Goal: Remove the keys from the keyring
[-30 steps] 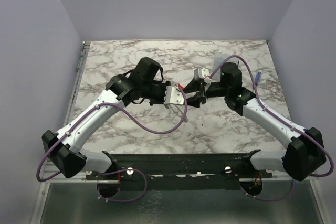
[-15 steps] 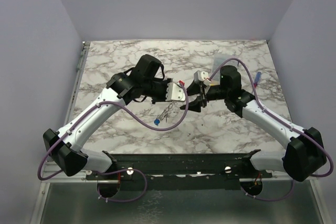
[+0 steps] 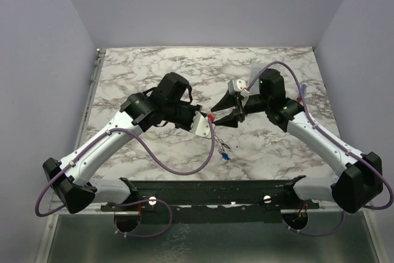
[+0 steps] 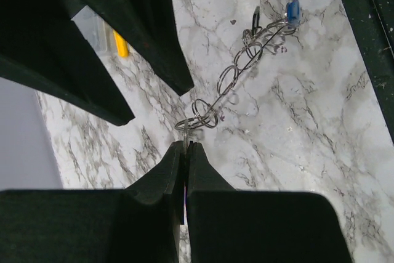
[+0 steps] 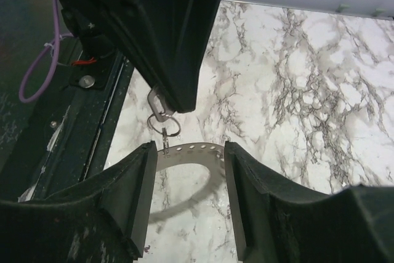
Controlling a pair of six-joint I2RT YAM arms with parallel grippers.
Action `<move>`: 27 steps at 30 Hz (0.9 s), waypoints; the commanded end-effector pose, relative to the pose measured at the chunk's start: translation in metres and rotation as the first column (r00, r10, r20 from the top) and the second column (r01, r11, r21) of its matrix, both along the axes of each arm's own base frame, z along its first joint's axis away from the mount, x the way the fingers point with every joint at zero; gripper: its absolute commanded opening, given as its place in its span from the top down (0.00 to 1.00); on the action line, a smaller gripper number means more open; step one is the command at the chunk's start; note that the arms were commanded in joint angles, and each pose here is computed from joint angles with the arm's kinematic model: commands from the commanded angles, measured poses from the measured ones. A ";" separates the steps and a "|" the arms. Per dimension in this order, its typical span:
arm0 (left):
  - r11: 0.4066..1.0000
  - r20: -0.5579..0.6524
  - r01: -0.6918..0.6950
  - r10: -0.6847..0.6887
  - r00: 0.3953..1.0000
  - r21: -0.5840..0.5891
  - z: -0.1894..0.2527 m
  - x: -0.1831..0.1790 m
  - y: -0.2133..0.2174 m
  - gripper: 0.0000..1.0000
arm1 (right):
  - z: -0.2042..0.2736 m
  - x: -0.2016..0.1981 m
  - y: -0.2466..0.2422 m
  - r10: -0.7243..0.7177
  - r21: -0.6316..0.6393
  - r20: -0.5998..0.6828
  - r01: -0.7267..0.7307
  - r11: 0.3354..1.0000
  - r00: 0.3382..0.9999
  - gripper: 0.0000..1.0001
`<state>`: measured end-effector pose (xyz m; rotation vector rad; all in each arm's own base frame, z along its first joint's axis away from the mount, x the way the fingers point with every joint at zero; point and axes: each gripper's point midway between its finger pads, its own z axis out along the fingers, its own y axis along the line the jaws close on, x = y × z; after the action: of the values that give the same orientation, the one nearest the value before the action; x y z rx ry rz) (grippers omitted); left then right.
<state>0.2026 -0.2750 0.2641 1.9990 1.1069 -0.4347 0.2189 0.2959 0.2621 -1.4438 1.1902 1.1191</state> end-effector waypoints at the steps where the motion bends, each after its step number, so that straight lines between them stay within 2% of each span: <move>1: 0.997 0.101 0.071 -0.073 0.992 0.024 0.003 -0.008 0.002 1.00 | 0.010 -0.001 -0.003 0.031 -0.006 0.009 -0.031 1.000 0.999 0.45; 12: 0.981 0.220 0.160 -0.180 0.959 0.106 -0.009 -0.020 0.009 1.00 | 0.018 0.003 0.001 0.049 0.001 0.021 -0.049 0.999 0.999 0.50; 27: 0.935 0.360 0.279 -0.343 0.867 0.219 -0.018 -0.036 0.008 1.00 | 0.001 0.008 0.004 0.069 -0.025 -0.013 -0.069 0.997 0.998 0.53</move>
<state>0.1699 -0.2688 0.2420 2.2618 0.7005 -0.1722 0.2286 0.2991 0.2571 -1.4905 1.2087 1.1405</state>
